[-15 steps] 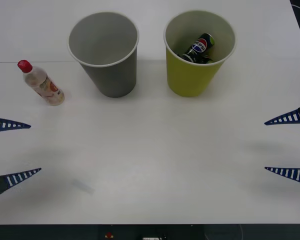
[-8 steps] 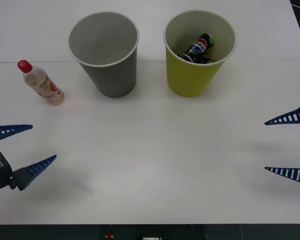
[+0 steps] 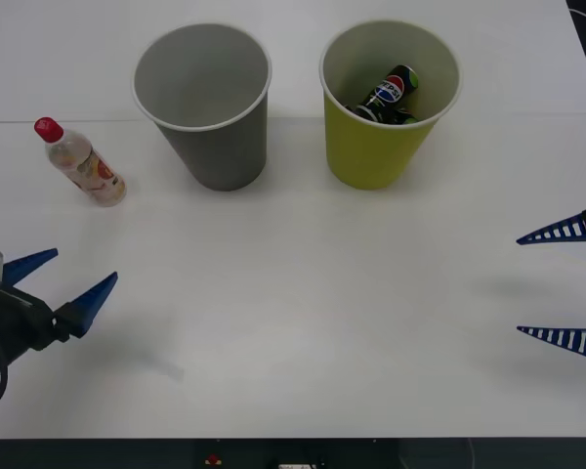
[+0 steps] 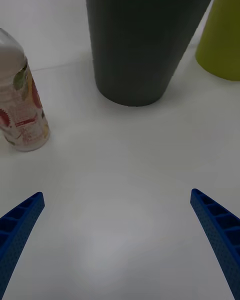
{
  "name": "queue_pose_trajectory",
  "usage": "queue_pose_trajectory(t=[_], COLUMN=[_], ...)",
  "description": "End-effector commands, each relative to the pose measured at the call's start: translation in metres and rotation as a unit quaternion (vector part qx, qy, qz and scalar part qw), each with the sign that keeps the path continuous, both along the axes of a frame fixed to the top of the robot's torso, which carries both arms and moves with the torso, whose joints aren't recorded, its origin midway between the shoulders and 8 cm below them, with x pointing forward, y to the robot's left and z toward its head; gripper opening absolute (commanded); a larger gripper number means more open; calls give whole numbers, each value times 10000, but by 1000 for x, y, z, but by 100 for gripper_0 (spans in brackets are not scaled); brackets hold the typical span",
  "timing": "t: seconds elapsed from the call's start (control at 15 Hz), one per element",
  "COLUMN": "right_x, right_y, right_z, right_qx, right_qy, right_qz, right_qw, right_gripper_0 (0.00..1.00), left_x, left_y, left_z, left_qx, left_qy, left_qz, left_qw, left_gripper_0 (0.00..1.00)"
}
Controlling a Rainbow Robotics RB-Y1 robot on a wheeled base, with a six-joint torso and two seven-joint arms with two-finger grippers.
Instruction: Put the can into the green bin and the plastic bottle into the gray bin
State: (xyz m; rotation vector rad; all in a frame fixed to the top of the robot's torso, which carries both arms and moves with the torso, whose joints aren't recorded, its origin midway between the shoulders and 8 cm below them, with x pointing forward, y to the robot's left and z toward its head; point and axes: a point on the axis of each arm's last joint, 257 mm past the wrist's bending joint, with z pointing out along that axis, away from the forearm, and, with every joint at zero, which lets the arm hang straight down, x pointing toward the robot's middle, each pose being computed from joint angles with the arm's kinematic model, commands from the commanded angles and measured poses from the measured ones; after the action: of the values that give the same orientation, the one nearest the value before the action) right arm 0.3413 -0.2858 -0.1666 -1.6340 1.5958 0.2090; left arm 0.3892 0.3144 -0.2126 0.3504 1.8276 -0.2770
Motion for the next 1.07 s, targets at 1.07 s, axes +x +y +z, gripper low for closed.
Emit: queue_pose_trajectory(t=[1.07], right_x=[0], right_y=[0], right_z=[0], right_qx=[0], right_qy=[0], right_qz=[0], right_qw=[10000], right_gripper_0=[100], left_x=[98], left_y=[34], left_z=[-14], left_qx=[-1198], left_qy=[-593], left_qz=[1378], left_qw=[9814], left_gripper_0=[100])
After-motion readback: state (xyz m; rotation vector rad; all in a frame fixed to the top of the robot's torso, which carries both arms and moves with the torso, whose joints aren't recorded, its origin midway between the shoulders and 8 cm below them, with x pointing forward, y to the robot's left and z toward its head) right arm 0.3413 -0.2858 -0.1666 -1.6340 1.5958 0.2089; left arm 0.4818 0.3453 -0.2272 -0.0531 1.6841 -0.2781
